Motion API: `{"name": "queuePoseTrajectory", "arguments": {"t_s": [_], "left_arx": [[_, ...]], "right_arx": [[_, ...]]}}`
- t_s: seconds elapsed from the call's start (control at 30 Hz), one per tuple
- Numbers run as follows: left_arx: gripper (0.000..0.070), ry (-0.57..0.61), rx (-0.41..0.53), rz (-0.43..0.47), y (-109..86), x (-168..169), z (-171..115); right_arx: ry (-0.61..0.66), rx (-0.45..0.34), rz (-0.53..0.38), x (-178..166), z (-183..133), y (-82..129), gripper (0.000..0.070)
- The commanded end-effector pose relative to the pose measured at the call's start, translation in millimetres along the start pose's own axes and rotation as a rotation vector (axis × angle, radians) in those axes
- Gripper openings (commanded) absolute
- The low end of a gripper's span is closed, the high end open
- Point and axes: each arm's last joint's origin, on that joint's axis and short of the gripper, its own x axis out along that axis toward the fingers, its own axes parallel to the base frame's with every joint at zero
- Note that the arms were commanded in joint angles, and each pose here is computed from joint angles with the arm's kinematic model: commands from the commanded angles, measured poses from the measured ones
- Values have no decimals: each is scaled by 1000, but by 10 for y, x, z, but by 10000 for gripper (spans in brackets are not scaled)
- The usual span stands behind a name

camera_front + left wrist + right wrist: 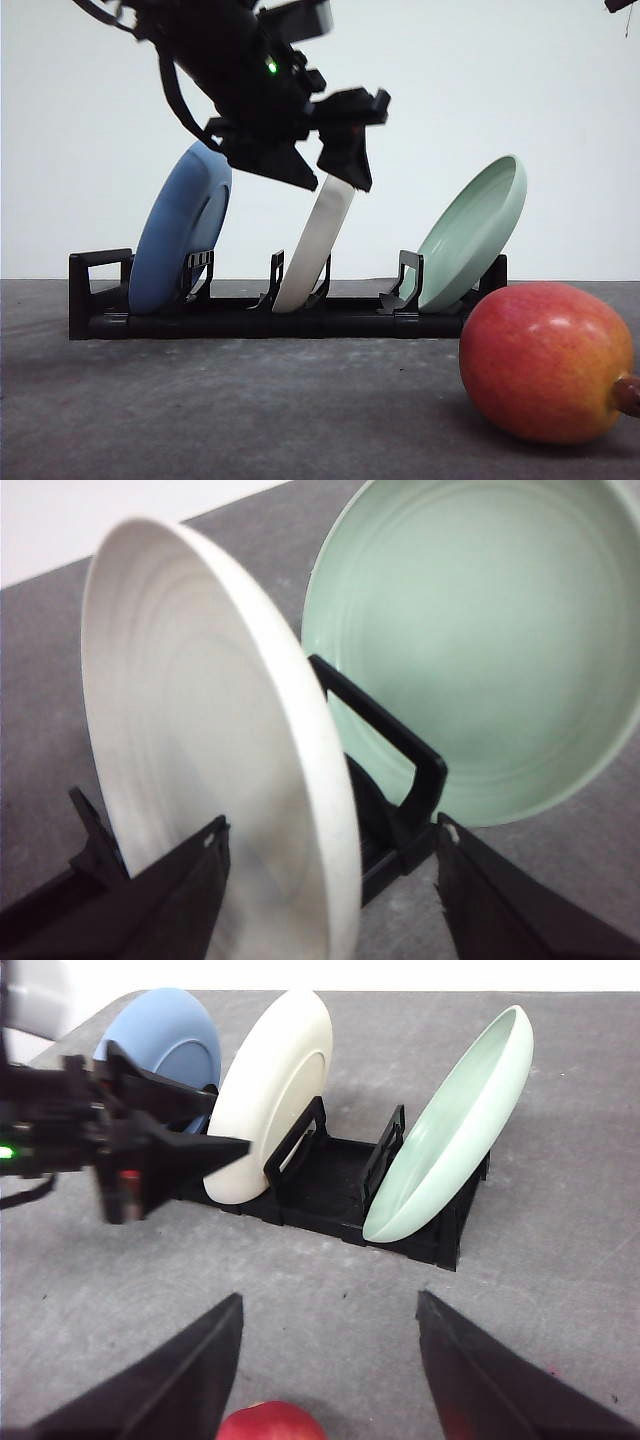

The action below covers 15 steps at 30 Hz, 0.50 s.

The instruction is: Place pomegranate in white plate

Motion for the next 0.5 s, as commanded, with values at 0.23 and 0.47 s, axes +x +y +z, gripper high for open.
{"name": "queuePoseTrajectory", "arguments": {"t_s": [0.23, 0.47], "left_arx": [[86, 2, -7, 6, -53, 83, 1], [10, 3, -90, -1, -58, 82, 1]], "right_arx": [[-22, -5, 8, -24, 51, 20, 352], [-22, -5, 8, -24, 51, 20, 352]]}}
